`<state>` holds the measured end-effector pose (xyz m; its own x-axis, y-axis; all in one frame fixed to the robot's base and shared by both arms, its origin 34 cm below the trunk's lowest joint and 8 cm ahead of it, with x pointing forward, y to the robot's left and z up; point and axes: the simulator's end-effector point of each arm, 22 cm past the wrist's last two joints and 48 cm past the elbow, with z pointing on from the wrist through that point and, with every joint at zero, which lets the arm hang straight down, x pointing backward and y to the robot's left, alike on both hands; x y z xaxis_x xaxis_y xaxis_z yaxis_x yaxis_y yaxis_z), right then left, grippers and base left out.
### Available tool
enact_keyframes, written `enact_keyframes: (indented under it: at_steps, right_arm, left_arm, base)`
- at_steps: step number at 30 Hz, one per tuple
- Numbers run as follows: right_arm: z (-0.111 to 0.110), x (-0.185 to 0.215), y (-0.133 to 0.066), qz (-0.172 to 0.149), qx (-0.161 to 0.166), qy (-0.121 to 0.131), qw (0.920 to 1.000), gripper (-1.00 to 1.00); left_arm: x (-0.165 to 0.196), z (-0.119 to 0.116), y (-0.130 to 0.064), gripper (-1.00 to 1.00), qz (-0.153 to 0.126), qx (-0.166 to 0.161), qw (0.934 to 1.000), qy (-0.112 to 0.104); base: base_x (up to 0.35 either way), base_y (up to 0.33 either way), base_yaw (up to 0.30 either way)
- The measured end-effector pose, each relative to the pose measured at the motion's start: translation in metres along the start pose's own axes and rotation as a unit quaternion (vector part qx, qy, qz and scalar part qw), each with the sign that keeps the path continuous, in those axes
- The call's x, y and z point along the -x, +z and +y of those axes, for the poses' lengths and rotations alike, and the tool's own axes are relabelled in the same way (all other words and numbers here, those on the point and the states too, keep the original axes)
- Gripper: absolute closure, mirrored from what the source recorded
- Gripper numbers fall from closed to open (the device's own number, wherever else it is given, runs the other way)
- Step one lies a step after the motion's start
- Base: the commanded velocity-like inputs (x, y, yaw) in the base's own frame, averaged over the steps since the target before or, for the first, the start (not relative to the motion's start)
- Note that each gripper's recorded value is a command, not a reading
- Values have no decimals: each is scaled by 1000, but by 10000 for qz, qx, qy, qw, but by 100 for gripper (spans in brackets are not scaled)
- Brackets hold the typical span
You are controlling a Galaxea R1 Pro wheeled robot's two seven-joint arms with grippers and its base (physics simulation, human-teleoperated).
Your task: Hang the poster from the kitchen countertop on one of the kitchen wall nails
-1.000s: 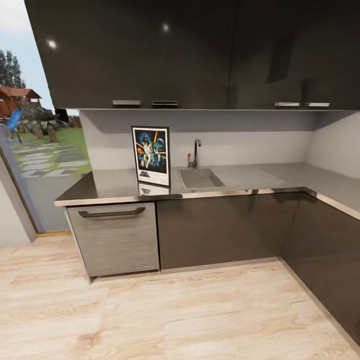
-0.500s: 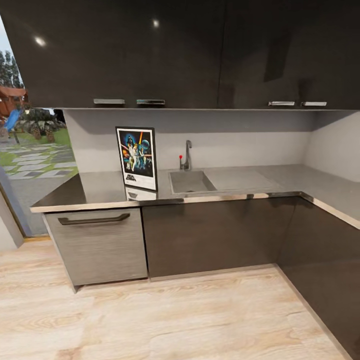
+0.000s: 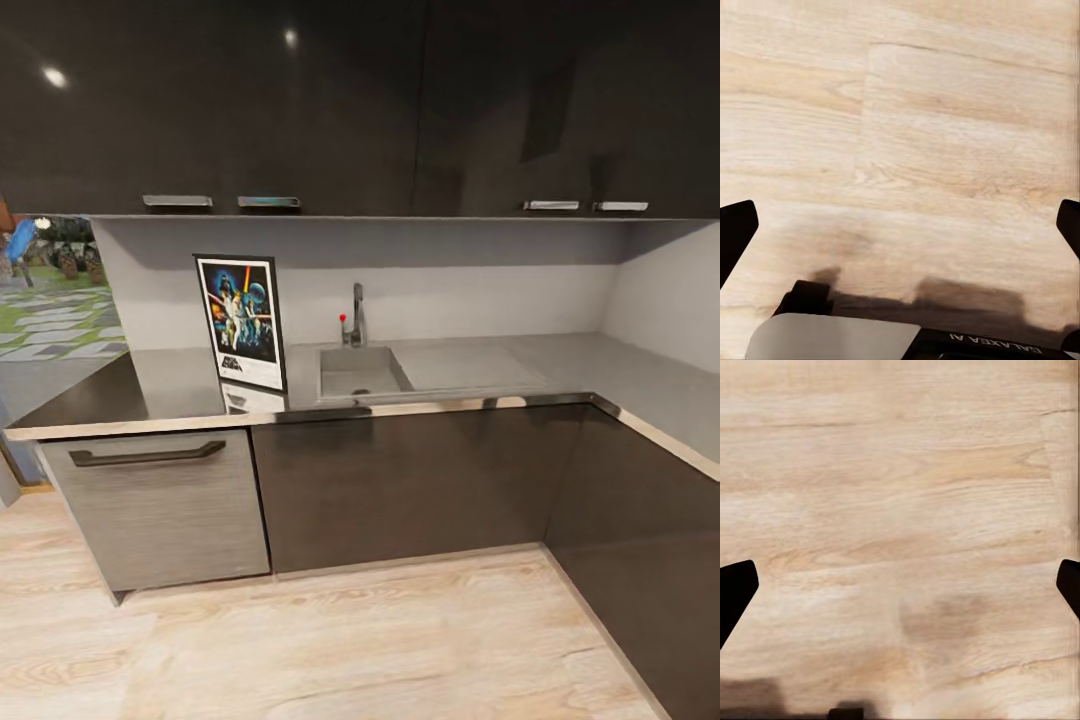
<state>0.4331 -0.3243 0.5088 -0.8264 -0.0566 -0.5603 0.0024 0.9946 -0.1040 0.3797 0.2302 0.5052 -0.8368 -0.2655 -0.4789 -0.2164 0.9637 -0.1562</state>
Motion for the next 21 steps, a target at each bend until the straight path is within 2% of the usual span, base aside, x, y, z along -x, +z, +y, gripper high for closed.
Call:
enact_keyframes:
  at_steps: [21]
  right_arm:
    - [1, 0, 0, 0, 9, -3, 10000, -100]
  left_arm:
    - [0, 0, 0, -100, 0, 1, 10000, -1]
  base:
    - [223, -220, 0]
